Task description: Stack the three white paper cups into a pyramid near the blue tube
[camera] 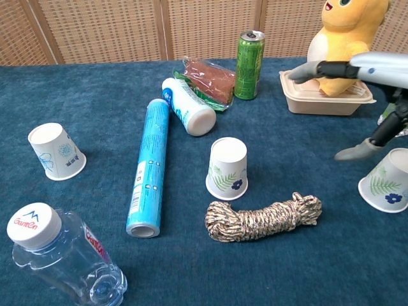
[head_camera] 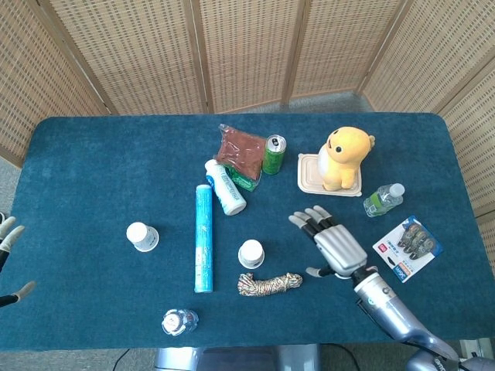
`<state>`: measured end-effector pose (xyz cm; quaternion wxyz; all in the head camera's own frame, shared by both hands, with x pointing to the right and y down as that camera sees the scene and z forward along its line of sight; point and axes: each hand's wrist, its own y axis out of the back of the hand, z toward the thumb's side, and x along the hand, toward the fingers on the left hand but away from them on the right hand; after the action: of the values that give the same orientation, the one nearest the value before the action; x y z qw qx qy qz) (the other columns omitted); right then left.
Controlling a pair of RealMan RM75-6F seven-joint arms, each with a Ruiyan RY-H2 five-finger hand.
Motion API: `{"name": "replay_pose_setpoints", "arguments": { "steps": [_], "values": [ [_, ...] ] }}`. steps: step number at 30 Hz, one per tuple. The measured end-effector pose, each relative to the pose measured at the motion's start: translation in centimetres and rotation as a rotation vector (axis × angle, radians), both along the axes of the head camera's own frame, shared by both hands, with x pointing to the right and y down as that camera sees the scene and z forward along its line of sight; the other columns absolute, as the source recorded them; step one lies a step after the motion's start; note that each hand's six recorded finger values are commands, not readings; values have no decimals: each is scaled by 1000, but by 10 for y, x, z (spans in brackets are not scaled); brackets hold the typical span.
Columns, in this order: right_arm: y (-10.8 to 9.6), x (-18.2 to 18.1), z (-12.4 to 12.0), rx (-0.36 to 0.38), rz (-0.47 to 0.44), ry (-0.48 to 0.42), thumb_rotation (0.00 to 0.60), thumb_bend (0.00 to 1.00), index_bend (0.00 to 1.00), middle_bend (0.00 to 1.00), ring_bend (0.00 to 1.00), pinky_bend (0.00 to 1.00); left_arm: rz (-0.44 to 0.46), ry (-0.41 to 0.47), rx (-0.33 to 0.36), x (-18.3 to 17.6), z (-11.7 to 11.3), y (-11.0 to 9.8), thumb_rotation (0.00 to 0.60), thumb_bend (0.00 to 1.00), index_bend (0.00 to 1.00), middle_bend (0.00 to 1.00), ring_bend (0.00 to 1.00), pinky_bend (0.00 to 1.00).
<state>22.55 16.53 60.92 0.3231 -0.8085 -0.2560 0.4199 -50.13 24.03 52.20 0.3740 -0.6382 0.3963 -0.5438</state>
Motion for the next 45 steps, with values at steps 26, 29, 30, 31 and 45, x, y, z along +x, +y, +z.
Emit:
{"name": "replay_pose_setpoints", "arguments": {
  "steps": [26,29,30,31,45],
  "values": [
    [4,-105,46,-109,-105,-25,600,62,170,245,65,0,-24,-20,-17,-6,7,-3,600,221,0,0,0,0],
    [3,-108,48,-90,-91,-28,600,74,219,300,109,2,-25,-17,-17,-6,7,-3,600,222,0,0,0,0],
    [3,-109,49,-86,-85,-30,600,81,239,317,124,8,-24,-17,-17,-6,7,-3,600,222,0,0,0,0],
    [3,-110,50,-80,-77,-32,600,88,248,326,133,12,-23,-17,-17,-6,7,-3,600,221,0,0,0,0],
    [4,-119,59,-26,-47,-30,600,249,404,459,233,109,-24,-12,-14,-7,5,-3,600,222,0,0,0,0]
  ]
}}
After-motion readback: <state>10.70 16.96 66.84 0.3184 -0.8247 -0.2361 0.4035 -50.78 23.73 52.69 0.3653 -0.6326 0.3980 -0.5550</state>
